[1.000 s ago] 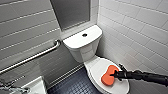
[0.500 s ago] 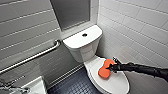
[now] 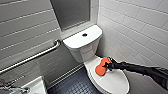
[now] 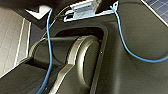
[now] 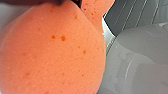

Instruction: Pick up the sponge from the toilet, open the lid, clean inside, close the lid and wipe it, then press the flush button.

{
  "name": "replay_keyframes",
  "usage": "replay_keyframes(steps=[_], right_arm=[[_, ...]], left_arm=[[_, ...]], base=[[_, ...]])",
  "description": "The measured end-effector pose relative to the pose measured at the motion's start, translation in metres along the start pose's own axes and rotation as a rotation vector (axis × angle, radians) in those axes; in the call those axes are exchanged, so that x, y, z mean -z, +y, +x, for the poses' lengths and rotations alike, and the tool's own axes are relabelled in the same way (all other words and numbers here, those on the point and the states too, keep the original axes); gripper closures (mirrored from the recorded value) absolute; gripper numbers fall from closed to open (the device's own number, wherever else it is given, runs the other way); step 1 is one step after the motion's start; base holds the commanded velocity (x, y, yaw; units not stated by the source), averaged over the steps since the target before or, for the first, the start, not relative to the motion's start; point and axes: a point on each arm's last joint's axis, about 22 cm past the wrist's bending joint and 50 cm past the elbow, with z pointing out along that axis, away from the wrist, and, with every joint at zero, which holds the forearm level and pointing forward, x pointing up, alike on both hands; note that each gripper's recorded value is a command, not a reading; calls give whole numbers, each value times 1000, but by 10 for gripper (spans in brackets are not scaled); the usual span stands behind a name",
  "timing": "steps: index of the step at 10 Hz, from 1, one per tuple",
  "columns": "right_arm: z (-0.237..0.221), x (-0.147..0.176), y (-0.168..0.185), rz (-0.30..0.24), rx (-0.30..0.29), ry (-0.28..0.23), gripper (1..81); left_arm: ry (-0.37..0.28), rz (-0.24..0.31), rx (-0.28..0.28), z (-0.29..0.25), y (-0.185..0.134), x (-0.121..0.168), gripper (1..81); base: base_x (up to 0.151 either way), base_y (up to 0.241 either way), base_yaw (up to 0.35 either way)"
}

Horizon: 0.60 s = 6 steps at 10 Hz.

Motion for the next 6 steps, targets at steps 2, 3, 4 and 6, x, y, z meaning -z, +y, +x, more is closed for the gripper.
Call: replay_keyframes(steps=[2,3,4,6], right_arm=[[2,-8,34,-37,-37,50,811],[3,-11,40,-30,-47,78,811],[1,-14,44,-16,-58,104,811],[-2,-12,51,16,-79,142,811]], left_arm=[[-1,0,1,-1,0,0,10],[-2,0,1,-1,0,0,10],[-3,0,1,-2,0,0,10],[-9,0,5,-8,1,0,10]], base=[[0,0,0],[0,0,0],[0,0,0],[0,0,0]])
